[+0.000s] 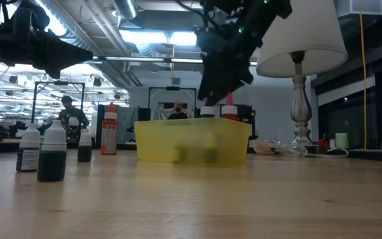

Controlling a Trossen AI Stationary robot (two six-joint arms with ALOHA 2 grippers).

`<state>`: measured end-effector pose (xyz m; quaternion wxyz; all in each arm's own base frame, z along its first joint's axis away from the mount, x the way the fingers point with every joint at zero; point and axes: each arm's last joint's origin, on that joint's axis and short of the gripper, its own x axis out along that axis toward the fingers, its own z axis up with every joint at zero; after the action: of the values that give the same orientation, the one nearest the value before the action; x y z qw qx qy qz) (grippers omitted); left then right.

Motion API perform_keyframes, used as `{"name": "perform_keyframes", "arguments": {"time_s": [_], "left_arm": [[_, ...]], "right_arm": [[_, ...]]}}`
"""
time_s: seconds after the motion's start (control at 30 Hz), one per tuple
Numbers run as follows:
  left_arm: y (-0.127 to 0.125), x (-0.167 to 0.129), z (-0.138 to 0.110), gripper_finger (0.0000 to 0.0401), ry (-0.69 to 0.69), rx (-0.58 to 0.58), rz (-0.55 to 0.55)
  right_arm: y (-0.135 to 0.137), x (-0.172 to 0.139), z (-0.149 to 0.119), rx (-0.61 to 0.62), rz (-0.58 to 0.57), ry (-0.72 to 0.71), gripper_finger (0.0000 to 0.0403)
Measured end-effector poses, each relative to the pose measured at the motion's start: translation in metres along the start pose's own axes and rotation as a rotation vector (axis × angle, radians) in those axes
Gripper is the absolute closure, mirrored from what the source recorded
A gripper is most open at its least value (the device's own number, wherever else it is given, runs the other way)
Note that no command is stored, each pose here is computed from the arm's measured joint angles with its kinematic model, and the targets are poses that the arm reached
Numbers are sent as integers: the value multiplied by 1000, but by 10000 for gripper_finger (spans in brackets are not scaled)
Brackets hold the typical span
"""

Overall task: Pick & Place food coloring
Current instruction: Put the large yellow food coloring bottle into the yellow bin

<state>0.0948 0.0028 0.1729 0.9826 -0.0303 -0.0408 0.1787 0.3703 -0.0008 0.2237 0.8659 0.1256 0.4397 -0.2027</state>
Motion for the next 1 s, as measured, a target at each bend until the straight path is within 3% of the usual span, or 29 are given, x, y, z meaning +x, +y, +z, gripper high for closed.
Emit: {"name": "perform_keyframes", "arguments": {"time_s": [0.23,0.5,0.67,0.87,1.0], "left_arm": [[0,0,0,393,0,0,0],[0,0,0,389,0,0,0],[0,0,0,390,0,0,0],[0,0,0,392,0,0,0],[0,0,0,393,0,0,0]], "right_arm": [[-8,-25,33,31,-30,-98,156],[-36,-34,59,246,-131,-173,155],[-56,-30,65,312,-166,-173,154],[-82,-17,63,489,-317,-162,154],[-94,-1,59,530,-379,-107,154]]}}
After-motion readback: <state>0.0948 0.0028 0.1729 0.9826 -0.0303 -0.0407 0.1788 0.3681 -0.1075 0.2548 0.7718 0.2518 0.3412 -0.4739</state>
